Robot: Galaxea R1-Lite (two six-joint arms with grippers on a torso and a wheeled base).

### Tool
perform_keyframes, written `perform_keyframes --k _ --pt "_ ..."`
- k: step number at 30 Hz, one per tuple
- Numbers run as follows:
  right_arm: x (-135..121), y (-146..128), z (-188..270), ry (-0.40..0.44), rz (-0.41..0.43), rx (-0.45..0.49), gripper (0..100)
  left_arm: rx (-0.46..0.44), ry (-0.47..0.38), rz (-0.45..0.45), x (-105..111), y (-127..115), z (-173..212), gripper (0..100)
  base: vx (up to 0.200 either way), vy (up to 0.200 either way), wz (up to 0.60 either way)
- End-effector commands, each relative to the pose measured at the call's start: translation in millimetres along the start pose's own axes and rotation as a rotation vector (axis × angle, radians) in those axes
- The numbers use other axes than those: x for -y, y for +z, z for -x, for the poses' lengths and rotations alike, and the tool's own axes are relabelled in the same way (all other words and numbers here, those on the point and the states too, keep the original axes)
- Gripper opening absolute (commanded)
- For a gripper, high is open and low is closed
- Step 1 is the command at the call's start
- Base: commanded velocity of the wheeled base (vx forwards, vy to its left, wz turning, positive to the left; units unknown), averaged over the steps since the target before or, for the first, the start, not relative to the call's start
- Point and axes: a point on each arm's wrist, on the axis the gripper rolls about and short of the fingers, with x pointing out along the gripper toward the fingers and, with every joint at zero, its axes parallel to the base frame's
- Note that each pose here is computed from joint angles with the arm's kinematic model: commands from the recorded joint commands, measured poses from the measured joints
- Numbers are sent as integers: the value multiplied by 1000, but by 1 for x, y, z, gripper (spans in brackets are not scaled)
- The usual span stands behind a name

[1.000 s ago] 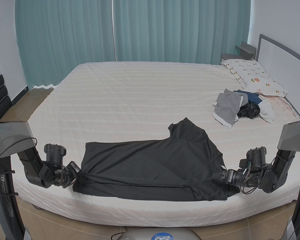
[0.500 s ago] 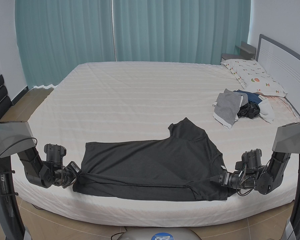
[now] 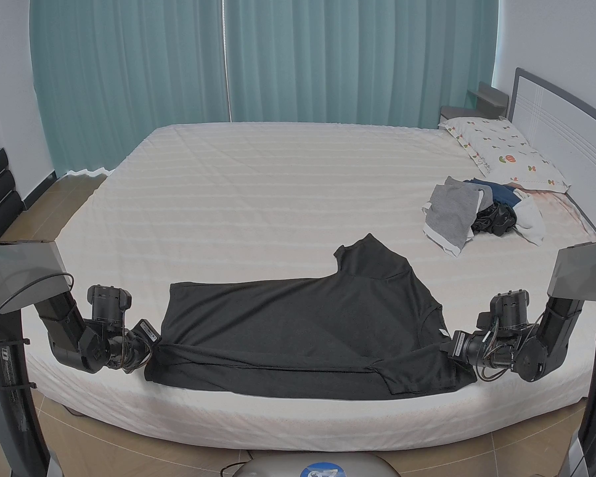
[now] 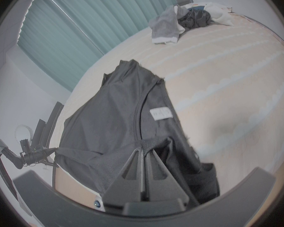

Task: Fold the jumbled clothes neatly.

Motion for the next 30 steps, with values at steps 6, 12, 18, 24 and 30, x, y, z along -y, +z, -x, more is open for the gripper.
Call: perform_keyframes --k 6,12,18,24,30 --pt "2 11 3 16 -63 69 0 4 -2 1 0 1 0 0 0 0 0" --pt "2 9 1 13 -65 59 0 5 -3 1 1 1 -1 0 0 0 0" --pt "3 7 -4 11 -64 51 0 9 -11 2 3 3 -1 0 0 0 0" --pt "1 3 -7 14 -59 34 0 8 -8 2 3 2 -1 100 0 0 0" --pt "0 4 -5 18 -59 41 100 19 -13 9 3 5 0 100 0 0 0"
